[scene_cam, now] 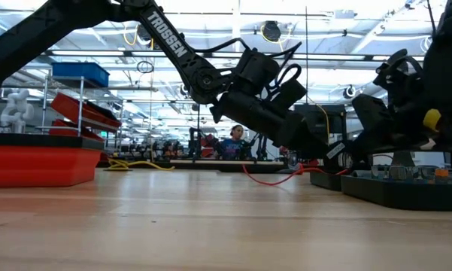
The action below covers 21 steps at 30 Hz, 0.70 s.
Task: Coil cords
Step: Coil the red wire onto the spool
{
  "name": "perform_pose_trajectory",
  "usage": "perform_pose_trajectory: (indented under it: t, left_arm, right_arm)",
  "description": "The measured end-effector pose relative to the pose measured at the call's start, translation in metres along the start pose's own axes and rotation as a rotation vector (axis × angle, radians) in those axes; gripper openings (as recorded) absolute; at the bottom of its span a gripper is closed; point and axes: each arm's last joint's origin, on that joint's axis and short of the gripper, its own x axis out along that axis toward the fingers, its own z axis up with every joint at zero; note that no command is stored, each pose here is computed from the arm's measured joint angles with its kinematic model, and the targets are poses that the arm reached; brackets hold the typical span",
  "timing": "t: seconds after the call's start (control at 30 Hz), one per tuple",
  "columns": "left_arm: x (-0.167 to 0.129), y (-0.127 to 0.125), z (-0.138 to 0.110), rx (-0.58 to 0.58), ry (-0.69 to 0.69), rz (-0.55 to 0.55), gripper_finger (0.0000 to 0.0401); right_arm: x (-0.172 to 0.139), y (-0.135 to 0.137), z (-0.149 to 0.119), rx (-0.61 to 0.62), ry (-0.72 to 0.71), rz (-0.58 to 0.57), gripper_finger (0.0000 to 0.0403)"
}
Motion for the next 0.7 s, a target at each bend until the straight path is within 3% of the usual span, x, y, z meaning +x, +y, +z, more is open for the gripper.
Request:
perform_pose_trajectory:
  t: [0.17,0.37,0.7]
  left_arm:
    - [0.0001,-0.0002,0.0000,0.018,-0.009,-0.020,0.0092]
    - [0.0015,-0.0052,0.0017,0.066,-0.028,-0.060,0.0010]
    - [0.0003,-0.0063,0.0018,0.081,-0.005,-0.067,0.0002]
  right_arm:
    - [0.0016,0.0021,0.0006,0.002,0.001,0.005,0.0082]
    - [0.0026,0.0076,0.0006,-0.017,0.004,0.031,0.0082]
    - [-0.0041,0.0066,-0.0010,-0.061,0.034,0.052,0.0082]
